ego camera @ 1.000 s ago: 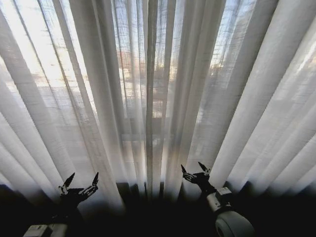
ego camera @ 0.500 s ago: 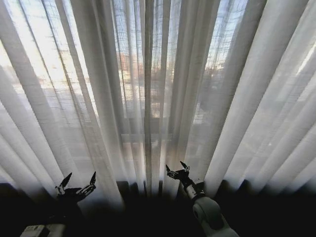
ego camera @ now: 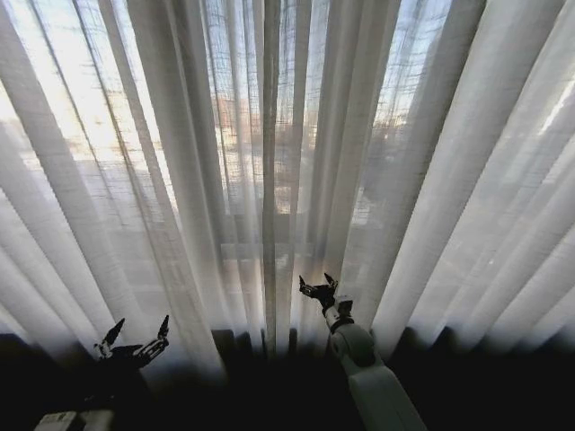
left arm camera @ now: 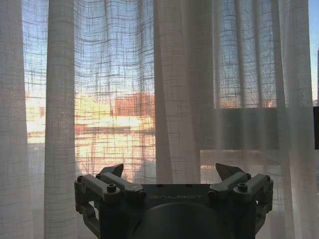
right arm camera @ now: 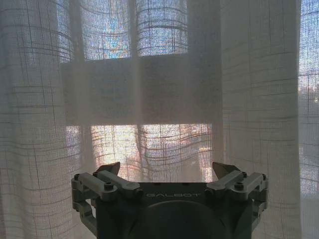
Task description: Open the curtains by pulling them apart, changing their state from closed to fully open.
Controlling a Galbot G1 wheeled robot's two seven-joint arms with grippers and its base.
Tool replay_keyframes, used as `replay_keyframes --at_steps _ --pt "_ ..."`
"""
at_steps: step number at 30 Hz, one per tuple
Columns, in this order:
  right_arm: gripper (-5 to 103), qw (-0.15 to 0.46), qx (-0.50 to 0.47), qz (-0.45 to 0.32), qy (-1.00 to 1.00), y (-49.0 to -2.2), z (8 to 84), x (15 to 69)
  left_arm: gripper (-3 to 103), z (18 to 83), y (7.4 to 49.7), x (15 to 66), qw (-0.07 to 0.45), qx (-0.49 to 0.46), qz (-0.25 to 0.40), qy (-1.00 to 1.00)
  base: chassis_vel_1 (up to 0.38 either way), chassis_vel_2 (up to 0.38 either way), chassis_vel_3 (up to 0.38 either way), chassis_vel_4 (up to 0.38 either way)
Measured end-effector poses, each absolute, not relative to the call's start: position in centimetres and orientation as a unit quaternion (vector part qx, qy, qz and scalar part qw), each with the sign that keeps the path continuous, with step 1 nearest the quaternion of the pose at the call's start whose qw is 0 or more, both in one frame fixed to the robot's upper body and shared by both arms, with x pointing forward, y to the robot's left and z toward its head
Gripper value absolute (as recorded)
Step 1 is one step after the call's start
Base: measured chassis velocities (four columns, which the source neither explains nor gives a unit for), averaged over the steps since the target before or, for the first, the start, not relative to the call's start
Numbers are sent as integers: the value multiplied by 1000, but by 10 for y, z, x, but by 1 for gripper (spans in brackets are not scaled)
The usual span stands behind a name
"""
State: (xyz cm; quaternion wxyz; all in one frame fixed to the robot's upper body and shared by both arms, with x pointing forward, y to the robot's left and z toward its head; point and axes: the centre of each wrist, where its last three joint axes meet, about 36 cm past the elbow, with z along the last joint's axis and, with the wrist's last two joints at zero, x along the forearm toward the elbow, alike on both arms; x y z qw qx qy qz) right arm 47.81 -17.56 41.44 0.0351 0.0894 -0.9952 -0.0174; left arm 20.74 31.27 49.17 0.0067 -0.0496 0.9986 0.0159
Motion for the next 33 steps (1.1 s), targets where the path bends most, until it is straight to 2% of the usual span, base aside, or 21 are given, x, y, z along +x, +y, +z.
replay_keyframes --at_steps 8,10,12,15,16,18,19,22,23,25,28,31,33 --pt "101 25 57 0 -998 -167 414 505 100 490 314 206 14 -53 18 998 0 0 0 0" --pt "91 22 47 1 -999 -167 415 508 100 490 315 205 14 -54 18 998 0 0 0 0" --pt "91 21 46 1 -999 -167 416 509 100 491 315 205 14 -54 18 998 0 0 0 0" --pt "75 16 43 7 -999 -171 417 510 100 492 314 205 15 -54 17 998 0 0 0 0" --pt "75 16 43 7 -999 -171 417 510 100 492 314 205 15 -54 17 998 0 0 0 0" --pt "65 12 42 10 -999 -173 417 510 100 492 313 206 16 -54 16 998 0 0 0 0" --pt "65 11 42 10 -999 -174 417 510 100 492 313 206 16 -54 15 998 0 0 0 0" --pt "48 7 40 10 -999 -176 418 509 100 492 313 205 16 -54 15 998 0 0 0 0" --pt "48 7 40 10 -999 -176 418 509 100 492 313 205 16 -54 15 998 0 0 0 0" --pt "37 6 40 9 -999 -176 418 509 100 493 313 205 17 -54 16 998 0 0 0 0" --pt "32 5 40 9 -999 -176 418 509 100 494 312 205 18 -54 16 998 0 0 0 0" --pt "16 4 40 9 -999 -177 418 509 100 495 312 204 20 -55 16 998 0 0 0 0" --pt "16 4 40 9 -999 -177 419 508 100 495 311 204 20 -55 16 998 0 0 0 0"
